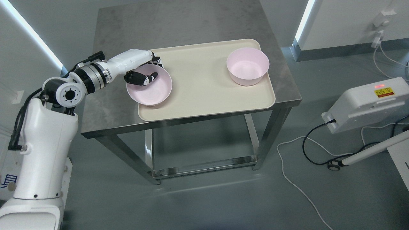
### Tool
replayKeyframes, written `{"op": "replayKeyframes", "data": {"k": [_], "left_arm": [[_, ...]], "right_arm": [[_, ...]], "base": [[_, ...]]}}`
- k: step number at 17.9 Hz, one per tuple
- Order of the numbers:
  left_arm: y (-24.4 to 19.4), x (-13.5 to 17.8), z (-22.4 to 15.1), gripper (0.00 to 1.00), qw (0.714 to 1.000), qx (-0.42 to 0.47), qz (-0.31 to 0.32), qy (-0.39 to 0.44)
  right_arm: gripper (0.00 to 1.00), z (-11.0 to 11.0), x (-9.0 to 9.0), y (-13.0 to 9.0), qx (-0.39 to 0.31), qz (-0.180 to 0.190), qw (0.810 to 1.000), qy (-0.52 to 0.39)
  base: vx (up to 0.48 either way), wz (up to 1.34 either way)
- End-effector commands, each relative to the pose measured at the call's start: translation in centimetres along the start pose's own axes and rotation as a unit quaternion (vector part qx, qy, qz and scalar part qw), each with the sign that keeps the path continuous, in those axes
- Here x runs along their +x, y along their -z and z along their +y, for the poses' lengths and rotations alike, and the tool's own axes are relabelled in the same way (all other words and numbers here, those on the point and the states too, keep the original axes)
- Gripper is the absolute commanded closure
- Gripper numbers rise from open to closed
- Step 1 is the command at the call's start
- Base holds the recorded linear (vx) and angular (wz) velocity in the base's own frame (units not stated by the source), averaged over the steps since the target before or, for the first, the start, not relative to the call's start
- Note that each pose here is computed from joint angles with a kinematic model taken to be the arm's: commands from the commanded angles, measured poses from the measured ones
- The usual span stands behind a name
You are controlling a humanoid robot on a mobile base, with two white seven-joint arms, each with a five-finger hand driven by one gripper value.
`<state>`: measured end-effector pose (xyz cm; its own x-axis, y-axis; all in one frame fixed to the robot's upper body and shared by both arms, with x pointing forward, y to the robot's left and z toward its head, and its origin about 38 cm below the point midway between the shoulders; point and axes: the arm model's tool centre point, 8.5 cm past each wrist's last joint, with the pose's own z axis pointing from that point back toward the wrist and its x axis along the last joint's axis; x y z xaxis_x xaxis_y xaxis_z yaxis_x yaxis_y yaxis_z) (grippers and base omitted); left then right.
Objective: Stack pink IKEA bowls on left shelf middle
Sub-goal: 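Lift the pink bowl and carry it over the other pink bowl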
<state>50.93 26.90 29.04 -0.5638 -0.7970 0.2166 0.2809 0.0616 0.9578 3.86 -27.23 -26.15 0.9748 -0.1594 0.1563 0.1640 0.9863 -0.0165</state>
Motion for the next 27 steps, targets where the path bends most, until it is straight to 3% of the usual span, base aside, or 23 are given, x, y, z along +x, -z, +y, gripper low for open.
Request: {"op": "replayKeyframes", "data": {"k": [1,5,9,11,12,15,17,20,27], "left_arm": [[1.3,2.4,3.0,0.99,0.997,0.063,-0.037,-0.019],[2.9,5.5,6.0,1.0,0.994,0.075,-0.075,-0.014],[8.2,15.5,6.8,1.0,0.982,0.042,-0.182,0.001],[10.0,18.6,6.2,1.0,0.981,0.005,-0.195,0.024],[11.8,22.1,5.2,0.99,0.977,-0.025,-0.21,0.034],[15.1,27.6,4.1,0.99,0.971,-0.033,-0.23,0.052],[16.7,27.8,2.0,0.99,0.972,-0.055,-0.224,0.047],[18.1,25.1,0.2,0.98,0.98,-0.066,-0.187,0.029],[19.0,19.5,1.5,0.97,0.992,-0.04,-0.115,-0.018]], "right_arm": [[0.0,-1.1,0.2,-0.1,-0.008,-0.002,1.0,-0.002],[0.0,-1.1,0.1,-0.1,-0.008,-0.001,1.0,-0.002],[0.0,-1.1,0.1,-0.1,-0.008,-0.001,1.0,-0.002],[0.0,-1.1,0.2,-0.1,-0.008,-0.002,1.0,-0.002],[0.0,-1.1,0.2,-0.1,-0.008,-0.002,1.0,-0.002],[0.0,-1.1,0.2,-0.1,-0.008,-0.002,1.0,-0.002],[0.0,-1.1,0.1,-0.1,-0.008,-0.001,1.0,-0.002],[0.0,-1.1,0.2,-0.1,-0.008,-0.002,1.0,-0.002],[0.0,-1.1,0.2,-0.1,-0.008,-0.002,1.0,-0.002]], "base": [[0.0,0.0],[0.0,0.0],[0.0,0.0],[0.0,0.0],[0.0,0.0],[0.0,0.0],[0.0,0.0],[0.0,0.0],[0.0,0.0]]}}
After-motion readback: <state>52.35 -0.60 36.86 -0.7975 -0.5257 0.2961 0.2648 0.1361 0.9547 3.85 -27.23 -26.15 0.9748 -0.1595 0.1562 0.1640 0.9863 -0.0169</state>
